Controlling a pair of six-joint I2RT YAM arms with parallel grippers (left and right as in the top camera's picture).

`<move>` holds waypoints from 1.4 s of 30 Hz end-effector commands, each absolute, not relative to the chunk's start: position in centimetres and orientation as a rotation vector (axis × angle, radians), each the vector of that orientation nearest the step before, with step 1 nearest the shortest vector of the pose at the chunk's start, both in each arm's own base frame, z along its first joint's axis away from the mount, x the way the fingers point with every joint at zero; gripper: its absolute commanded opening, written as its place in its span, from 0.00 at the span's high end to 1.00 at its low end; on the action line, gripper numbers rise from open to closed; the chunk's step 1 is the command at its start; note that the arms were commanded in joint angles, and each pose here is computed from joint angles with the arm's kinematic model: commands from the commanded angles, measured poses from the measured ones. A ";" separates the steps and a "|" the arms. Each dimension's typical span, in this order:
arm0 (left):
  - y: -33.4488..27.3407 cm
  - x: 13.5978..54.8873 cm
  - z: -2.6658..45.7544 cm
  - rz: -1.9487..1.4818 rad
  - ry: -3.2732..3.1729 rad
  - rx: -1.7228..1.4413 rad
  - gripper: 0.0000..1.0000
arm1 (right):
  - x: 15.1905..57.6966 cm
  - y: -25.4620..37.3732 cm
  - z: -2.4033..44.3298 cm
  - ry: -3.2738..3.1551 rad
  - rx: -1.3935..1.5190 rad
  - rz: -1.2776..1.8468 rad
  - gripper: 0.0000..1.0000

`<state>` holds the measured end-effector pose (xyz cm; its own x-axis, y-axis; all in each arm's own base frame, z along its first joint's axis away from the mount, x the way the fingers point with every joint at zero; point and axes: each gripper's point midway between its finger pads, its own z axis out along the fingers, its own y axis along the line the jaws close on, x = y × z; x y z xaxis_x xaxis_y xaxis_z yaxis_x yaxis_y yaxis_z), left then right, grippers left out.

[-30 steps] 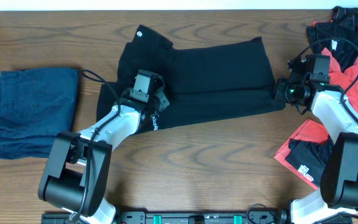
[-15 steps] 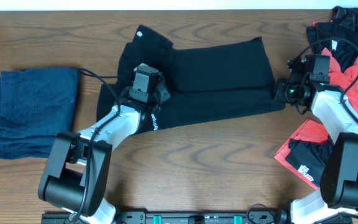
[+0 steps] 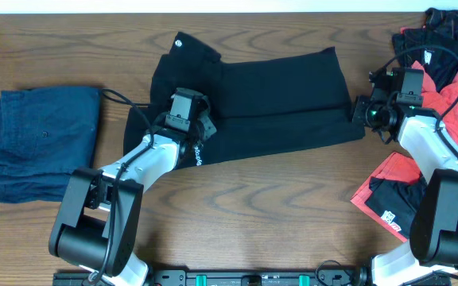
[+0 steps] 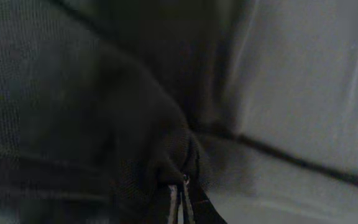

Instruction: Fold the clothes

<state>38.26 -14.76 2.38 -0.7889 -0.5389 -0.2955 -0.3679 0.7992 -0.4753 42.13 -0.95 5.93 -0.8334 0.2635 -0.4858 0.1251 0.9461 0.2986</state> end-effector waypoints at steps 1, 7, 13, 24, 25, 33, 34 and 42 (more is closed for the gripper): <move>-15.0 37.9 2.2 -0.566 2.592 -0.635 0.94 | 42.5 -0.3 6.0 2.541 0.313 0.388 0.99; -14.2 38.3 2.1 -0.504 2.574 -0.635 0.94 | 43.9 -0.5 7.0 2.470 0.310 0.387 0.97; -14.3 38.3 2.1 -0.512 2.574 -0.633 0.94 | 43.8 -0.4 6.9 2.476 0.310 0.389 0.98; -18.7 36.2 2.5 -0.629 2.650 -0.400 0.85 | 43.0 0.8 6.3 2.523 0.291 0.401 0.98; -19.2 36.1 2.7 -0.629 2.648 -0.351 0.84 | 43.0 0.8 6.3 2.525 0.292 0.401 0.98; -22.2 35.6 5.3 -0.624 2.567 -0.075 0.83 | 42.8 0.8 6.2 2.533 0.297 0.402 0.99; -22.6 35.4 5.3 -0.622 2.565 -0.038 0.83 | 42.8 0.8 6.2 2.533 0.306 0.405 0.99; -24.9 34.7 4.1 -0.639 2.565 0.053 0.83 | 42.8 0.8 6.2 2.532 0.323 0.411 0.99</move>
